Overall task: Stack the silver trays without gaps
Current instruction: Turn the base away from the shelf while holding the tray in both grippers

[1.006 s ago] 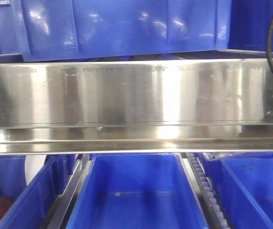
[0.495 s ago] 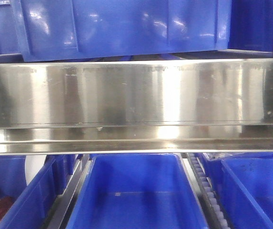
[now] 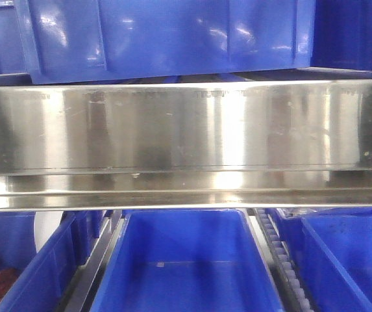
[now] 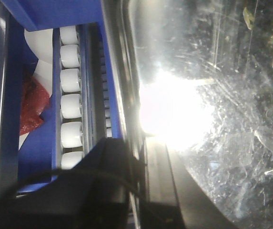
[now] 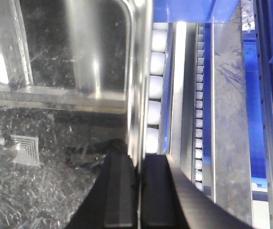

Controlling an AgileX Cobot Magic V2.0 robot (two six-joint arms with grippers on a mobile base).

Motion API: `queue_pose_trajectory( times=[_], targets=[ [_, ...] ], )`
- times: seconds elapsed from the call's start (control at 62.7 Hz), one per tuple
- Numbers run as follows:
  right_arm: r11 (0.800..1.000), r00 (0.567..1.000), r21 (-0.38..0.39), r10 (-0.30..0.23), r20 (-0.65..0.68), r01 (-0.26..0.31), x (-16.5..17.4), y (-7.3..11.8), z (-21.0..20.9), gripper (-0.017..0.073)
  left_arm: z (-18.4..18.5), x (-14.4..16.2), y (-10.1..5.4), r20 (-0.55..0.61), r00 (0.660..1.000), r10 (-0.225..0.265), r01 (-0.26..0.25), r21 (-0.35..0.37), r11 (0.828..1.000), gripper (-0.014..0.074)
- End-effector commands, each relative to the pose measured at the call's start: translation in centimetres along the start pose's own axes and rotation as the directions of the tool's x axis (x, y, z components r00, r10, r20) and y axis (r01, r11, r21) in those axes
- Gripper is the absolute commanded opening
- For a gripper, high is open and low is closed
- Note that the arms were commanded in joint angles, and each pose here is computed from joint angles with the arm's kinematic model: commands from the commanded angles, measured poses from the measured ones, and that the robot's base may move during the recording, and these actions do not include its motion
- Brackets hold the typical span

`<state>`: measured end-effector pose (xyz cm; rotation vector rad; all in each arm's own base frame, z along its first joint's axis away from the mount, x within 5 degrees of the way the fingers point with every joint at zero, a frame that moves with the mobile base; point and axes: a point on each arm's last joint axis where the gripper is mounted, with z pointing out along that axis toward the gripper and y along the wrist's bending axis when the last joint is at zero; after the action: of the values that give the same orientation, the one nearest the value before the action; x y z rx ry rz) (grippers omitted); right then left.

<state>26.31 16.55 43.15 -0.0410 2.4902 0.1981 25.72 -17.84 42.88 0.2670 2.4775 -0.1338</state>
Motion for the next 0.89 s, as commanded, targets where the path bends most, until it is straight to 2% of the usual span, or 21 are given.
queue_pose_trajectory(
  times=[0.0,0.878],
  targets=[
    [0.992,0.997,-0.128,0.02,0.071,-0.01,-0.34,0.7,-3.16,0.0056,-2.27,0.74,-1.08,-0.024,1.0,0.02,-0.017,0.107,0.994,-0.0048],
    [0.992,0.997,-0.128,0.02,0.071,-0.01,-0.34,0.7,-3.16,0.0056,-2.27,0.74,-1.08,-0.024,1.0,0.02,-0.017,0.107,0.994,-0.0048]
  ],
)
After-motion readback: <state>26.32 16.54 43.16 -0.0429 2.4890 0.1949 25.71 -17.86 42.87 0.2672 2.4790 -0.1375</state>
